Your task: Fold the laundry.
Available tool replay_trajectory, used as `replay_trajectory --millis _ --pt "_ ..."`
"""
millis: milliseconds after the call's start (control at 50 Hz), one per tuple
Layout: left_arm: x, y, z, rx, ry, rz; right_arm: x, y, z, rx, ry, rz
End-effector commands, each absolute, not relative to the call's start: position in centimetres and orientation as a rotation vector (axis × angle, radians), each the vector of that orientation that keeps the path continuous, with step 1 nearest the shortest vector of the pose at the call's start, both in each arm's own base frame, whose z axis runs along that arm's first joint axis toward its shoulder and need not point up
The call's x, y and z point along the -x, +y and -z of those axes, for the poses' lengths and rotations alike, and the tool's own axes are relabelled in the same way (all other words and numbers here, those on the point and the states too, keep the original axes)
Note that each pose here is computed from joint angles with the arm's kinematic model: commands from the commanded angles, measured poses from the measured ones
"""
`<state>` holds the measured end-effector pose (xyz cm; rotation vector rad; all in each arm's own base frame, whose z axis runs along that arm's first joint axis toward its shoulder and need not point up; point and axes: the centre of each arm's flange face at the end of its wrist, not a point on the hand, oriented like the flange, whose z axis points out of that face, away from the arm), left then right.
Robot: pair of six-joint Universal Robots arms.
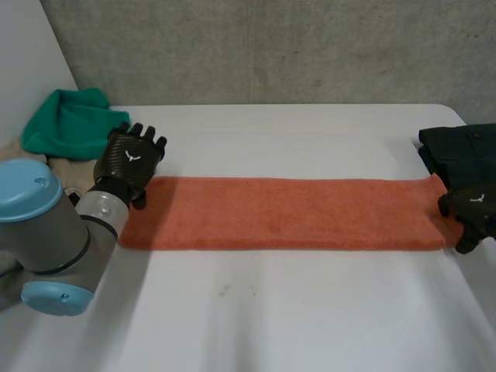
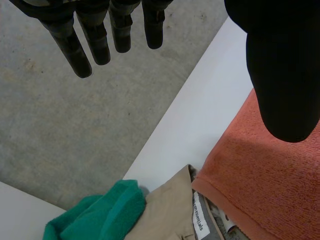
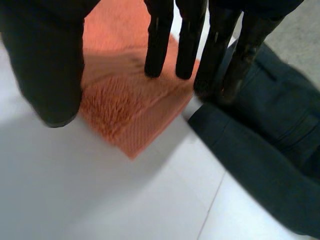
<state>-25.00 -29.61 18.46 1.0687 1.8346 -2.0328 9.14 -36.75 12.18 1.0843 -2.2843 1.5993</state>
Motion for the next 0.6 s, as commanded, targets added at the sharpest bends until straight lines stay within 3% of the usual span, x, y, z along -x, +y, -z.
replay_trajectory --millis 20,120,220,300,400,480,600 --pt "25.5 -29.2 -18.7 -1.081 1.823 2.048 -8.4 -38.2 -11.1 -1.065 -2.252 -1.589" --pt "25.5 -29.1 -19.4 -1.072 1.807 2.064 -5.7 -38.8 -11.2 -0.949 -2.201 -1.556" --pt "25.2 -29.1 -21.1 -1.036 1.763 2.106 -2.1 -39.4 -14.8 -0.831 -2.095 -1.574" --pt "24.9 -29.0 -21.7 -1.019 1.758 2.116 1.0 -39.7 -15.6 -0.748 -2.061 -1.528" --pt "24.3 -28.9 -21.8 -1.006 1.777 2.098 1.9 -40.0 -16.2 -0.776 -2.000 -1.486" --pt "24.0 -28.9 -21.9 -1.002 1.790 2.085 -1.4 -39.8 -18.1 -0.855 -1.939 -1.551" --pt "23.9 -28.7 -22.4 -0.977 1.815 2.102 -13.3 -37.5 -23.1 -1.073 -1.779 -1.886"
